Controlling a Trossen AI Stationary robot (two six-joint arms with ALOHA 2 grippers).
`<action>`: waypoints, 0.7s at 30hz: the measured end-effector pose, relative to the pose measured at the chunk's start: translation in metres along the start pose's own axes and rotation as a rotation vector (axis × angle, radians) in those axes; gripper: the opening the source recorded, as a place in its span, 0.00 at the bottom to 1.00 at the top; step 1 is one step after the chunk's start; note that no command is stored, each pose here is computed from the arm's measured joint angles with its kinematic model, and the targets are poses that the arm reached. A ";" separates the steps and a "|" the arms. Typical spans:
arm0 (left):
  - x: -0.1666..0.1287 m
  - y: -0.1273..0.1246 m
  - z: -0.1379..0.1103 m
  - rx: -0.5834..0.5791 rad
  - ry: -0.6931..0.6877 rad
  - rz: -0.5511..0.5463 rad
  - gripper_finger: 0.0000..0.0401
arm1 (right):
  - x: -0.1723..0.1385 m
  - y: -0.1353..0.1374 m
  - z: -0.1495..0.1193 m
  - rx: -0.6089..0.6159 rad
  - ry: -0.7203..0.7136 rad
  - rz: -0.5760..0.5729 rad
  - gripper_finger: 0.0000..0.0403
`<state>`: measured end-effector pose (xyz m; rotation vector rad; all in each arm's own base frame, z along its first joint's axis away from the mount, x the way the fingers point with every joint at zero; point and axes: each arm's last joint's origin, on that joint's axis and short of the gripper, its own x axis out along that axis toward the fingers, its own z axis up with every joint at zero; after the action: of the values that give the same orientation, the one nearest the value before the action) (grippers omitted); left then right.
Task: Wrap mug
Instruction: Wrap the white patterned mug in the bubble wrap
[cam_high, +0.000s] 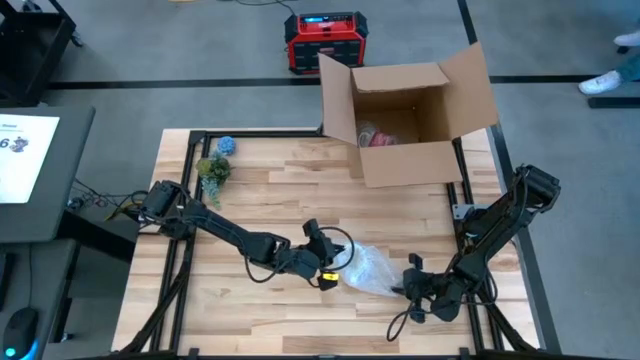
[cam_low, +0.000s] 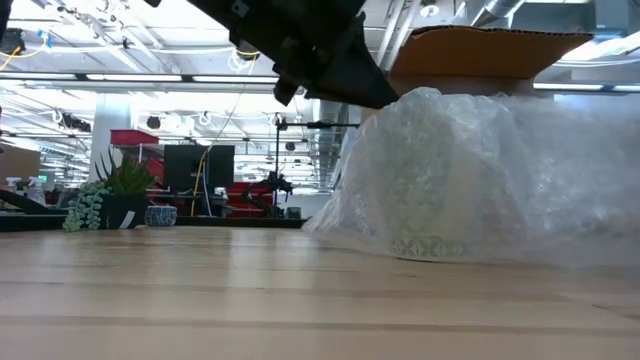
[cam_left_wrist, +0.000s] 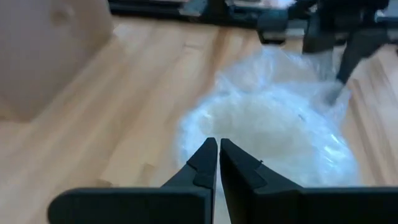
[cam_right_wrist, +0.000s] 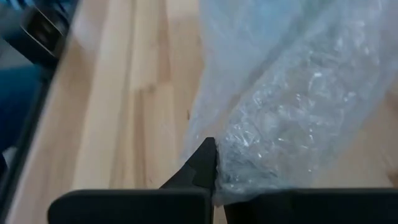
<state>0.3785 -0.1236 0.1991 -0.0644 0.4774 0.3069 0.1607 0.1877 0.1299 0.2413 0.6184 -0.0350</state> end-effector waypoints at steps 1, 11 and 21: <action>0.001 0.001 -0.001 -0.006 0.017 -0.009 0.00 | 0.001 0.001 0.002 -0.004 -0.019 0.009 0.00; 0.018 -0.007 -0.013 -0.022 -0.015 -0.033 0.00 | 0.012 0.001 0.030 0.002 -0.168 0.046 0.00; 0.023 -0.011 -0.014 -0.047 -0.063 -0.056 0.00 | 0.021 -0.008 0.044 -0.015 -0.211 0.009 0.00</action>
<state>0.3955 -0.1290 0.1761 -0.1137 0.4051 0.2644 0.2016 0.1705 0.1506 0.2228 0.4077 -0.0469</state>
